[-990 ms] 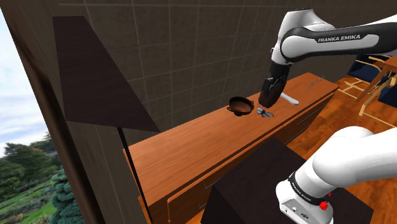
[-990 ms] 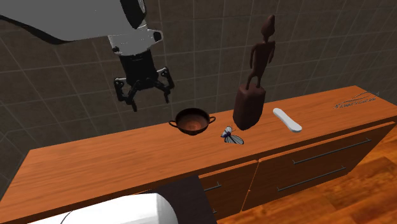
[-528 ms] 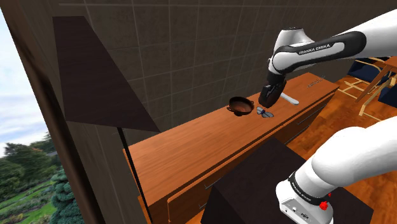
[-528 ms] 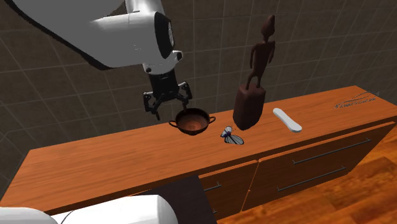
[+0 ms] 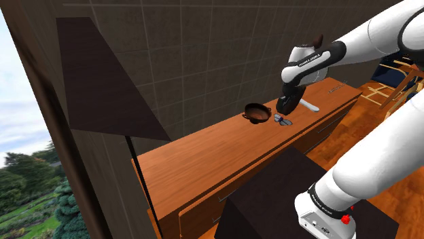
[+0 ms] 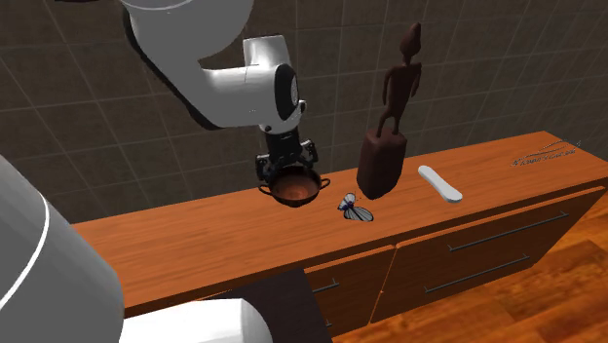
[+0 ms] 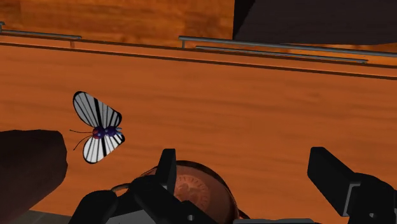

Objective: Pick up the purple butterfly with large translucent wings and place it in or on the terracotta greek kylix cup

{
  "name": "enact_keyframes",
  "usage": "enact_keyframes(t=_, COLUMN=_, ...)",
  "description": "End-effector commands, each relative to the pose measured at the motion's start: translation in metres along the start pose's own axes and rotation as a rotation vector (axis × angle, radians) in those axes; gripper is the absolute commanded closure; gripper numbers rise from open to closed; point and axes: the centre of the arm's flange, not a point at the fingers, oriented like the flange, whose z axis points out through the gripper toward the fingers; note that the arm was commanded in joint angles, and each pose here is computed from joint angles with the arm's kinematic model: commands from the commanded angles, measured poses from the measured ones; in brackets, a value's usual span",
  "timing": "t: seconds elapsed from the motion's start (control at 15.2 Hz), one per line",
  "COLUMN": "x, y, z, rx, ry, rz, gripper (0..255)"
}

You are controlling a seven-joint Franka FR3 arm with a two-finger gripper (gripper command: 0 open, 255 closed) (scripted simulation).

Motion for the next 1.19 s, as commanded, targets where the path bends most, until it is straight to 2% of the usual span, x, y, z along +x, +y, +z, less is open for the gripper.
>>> enact_keyframes(t=0.0, x=0.005, y=0.016, z=0.019, rx=-0.003, ry=0.001, rz=-0.010, gripper=0)
enact_keyframes(t=1.12, x=0.076, y=0.142, z=0.176, rx=-0.020, ry=-0.001, rz=-0.076, gripper=0)
